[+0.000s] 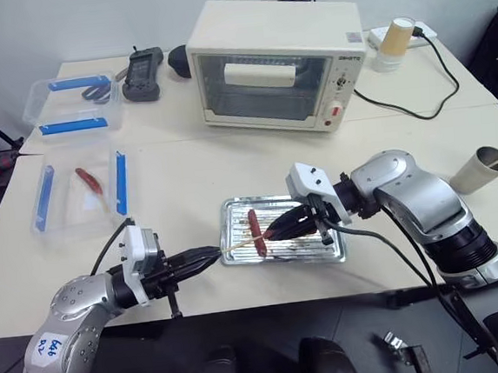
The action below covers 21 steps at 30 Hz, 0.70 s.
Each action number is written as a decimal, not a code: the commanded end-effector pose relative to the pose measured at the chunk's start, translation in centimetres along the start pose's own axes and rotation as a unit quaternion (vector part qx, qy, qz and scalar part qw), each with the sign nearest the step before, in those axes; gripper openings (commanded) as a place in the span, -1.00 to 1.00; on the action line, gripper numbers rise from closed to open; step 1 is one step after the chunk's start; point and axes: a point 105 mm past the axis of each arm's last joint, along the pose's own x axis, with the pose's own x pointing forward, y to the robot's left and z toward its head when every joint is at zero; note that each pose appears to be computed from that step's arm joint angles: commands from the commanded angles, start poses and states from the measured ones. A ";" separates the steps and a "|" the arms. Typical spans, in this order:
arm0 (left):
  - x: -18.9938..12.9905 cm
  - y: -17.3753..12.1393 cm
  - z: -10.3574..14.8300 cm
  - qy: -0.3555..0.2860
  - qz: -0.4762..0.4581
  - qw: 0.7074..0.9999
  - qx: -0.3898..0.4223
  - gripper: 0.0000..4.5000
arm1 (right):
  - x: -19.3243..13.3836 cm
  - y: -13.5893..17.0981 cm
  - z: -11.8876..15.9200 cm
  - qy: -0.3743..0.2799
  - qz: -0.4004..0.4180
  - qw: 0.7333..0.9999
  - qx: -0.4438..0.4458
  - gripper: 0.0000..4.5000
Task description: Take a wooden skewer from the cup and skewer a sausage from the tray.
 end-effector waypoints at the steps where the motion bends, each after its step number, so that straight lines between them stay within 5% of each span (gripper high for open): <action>1: 0.5 -0.5 0.1 -0.003 -0.014 1.000 0.004 -1.00 | 0.1 0.3 1.4 -0.009 0.007 1.000 -0.026 -0.83; 21: 0.6 -0.7 0.2 -0.002 -0.022 1.000 0.003 -1.00 | -0.2 0.0 0.2 0.003 0.003 1.000 -0.008 -0.83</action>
